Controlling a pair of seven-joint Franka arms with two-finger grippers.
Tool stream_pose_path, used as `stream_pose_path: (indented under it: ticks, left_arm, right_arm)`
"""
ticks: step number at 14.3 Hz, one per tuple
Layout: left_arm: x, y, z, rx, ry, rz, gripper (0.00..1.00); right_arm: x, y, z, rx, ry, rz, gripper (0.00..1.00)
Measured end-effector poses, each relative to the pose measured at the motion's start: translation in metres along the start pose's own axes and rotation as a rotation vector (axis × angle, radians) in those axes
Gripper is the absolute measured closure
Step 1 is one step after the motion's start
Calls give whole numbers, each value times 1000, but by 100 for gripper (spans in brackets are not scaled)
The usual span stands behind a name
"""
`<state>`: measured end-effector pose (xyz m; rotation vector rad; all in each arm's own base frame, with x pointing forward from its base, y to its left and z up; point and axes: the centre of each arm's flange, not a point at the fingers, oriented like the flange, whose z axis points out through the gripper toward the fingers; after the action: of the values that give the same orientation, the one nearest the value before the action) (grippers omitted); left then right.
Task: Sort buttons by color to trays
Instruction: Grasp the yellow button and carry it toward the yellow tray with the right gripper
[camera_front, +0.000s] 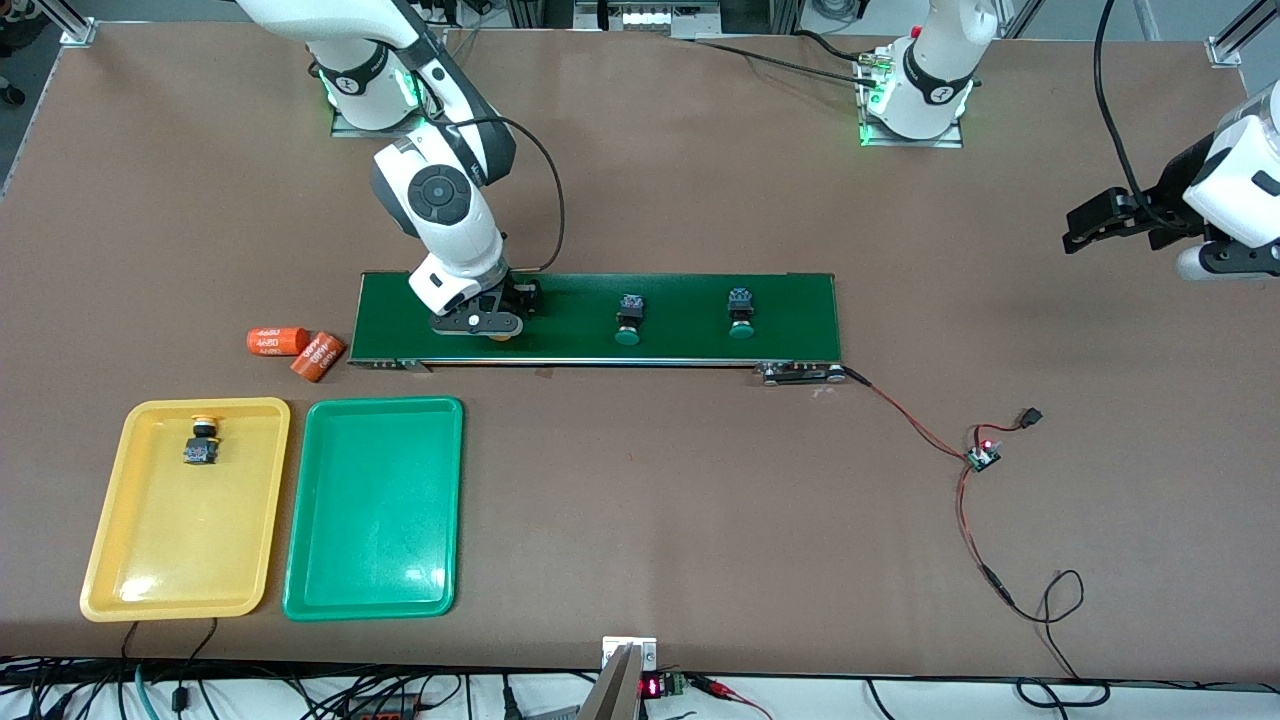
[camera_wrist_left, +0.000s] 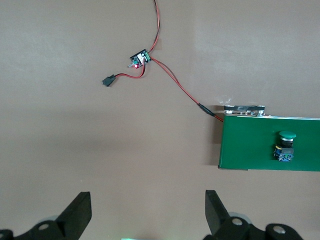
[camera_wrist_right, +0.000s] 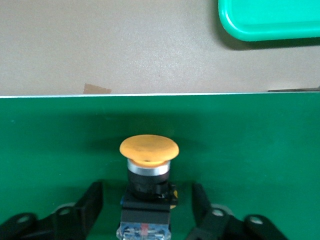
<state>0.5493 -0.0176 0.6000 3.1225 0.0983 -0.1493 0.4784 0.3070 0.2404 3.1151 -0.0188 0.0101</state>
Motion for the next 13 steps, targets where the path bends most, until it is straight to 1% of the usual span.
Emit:
stream_pose_path:
  ticks: [2, 3, 5, 7, 8, 10, 13]
  left_arm:
    - [0, 2, 0, 0, 0, 4, 0]
    - [0, 3, 0, 1, -1, 5, 0]
    - [0, 5, 2, 23, -3, 13, 0]
    - [-2, 20, 4, 66, -2, 46, 0]
    - [-3, 28, 5, 73, -1, 61, 0]
    - [-4, 33, 5, 75, -1, 70, 0]
    - [-3, 28, 5, 74, -2, 64, 0]
  right_arm:
    - [2, 2, -1, -1, 4, 2, 53]
    - [7, 6, -4, -1, 11, 5, 56]
    - [27, 23, -22, -15, 28, 3, 56]
    - [62, 56, -58, -41, 39, 2, 56]
    - [83, 80, -77, -50, 46, 7, 56]
    - [121, 149, -98, -56, 57, 0, 56]
    - [167, 261, -85, -55, 46, -33, 56]
